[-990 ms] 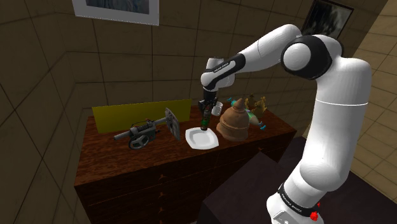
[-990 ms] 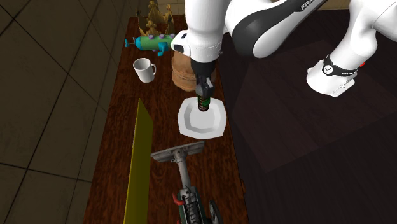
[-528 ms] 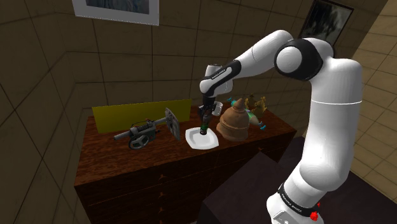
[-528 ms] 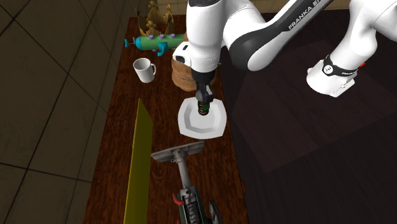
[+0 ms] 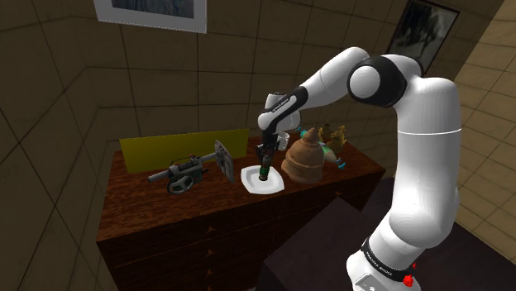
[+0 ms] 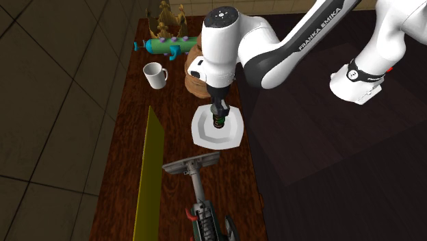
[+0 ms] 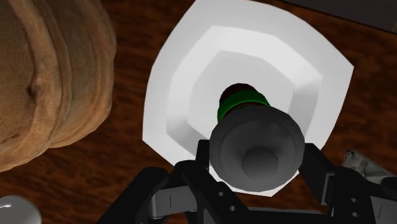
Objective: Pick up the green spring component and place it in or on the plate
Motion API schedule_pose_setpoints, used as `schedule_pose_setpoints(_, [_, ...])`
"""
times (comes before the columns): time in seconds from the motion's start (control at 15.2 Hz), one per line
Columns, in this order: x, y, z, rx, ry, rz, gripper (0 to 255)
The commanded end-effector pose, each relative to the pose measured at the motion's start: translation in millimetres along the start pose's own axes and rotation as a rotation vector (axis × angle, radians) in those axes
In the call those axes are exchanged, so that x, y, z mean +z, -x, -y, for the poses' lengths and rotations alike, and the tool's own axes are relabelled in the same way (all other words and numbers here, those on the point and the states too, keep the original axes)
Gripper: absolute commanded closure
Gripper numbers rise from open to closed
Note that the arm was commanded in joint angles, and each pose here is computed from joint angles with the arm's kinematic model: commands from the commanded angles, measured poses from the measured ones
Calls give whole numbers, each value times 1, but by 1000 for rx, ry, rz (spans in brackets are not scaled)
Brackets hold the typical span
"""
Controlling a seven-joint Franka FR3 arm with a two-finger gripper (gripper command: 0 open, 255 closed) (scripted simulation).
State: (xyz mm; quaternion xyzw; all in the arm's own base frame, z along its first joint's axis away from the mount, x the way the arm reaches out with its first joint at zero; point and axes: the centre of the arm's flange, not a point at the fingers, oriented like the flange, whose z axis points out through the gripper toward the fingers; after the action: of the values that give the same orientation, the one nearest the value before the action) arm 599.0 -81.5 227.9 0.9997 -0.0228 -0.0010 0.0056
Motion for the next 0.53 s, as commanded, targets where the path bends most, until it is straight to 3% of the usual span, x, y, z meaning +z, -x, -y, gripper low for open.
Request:
schedule_pose_setpoints(0.0, [2,-1,0,0,0,-1,255])
schedule_pose_setpoints(0.33, [2,-1,0,0,0,-1,255])
schedule_pose_setpoints(0.4, [2,-1,0,0,0,-1,0])
schedule_pose_setpoints(0.46, [2,-1,0,0,0,-1,0])
